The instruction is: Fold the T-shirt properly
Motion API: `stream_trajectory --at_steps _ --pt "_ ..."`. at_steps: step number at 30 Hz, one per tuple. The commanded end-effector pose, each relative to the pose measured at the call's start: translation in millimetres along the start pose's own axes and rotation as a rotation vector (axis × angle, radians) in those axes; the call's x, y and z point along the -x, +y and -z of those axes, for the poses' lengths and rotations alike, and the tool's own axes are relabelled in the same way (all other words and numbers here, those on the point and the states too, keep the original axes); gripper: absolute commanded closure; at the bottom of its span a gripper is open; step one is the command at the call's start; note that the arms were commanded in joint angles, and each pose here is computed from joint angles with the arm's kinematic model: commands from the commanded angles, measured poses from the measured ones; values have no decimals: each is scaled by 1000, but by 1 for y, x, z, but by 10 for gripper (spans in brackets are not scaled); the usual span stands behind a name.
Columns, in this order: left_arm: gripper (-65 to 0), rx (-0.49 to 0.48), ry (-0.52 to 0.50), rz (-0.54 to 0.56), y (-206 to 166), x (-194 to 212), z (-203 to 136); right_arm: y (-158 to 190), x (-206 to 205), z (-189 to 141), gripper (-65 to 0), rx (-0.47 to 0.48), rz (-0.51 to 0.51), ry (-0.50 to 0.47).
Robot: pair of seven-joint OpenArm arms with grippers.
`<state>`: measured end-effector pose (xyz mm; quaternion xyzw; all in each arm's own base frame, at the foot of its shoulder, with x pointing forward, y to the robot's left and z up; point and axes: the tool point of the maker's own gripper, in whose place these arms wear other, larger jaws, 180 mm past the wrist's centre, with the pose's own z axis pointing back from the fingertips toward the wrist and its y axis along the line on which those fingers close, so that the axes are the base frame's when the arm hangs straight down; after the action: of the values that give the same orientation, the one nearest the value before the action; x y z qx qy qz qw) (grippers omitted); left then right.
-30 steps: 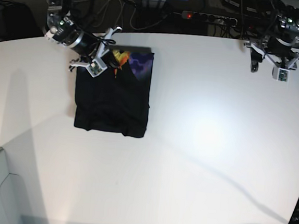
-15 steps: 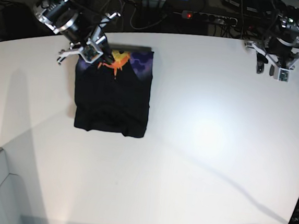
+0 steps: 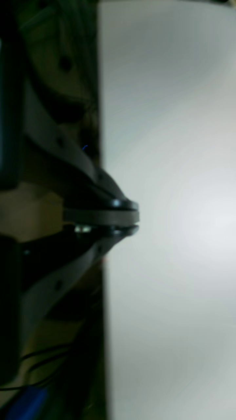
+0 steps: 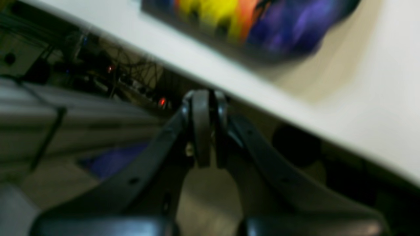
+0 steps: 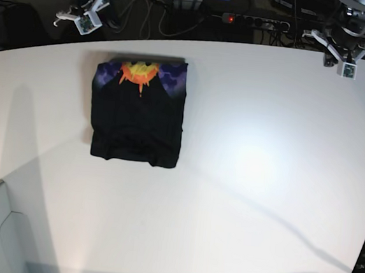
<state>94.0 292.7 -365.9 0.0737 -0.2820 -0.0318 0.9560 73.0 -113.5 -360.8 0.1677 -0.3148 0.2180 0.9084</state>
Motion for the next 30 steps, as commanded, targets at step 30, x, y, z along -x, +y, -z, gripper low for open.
stream_trajectory --at_steps 30 --pt "0 219 394 -354 -125 257 113 7 236 125 -1 134 575 229"
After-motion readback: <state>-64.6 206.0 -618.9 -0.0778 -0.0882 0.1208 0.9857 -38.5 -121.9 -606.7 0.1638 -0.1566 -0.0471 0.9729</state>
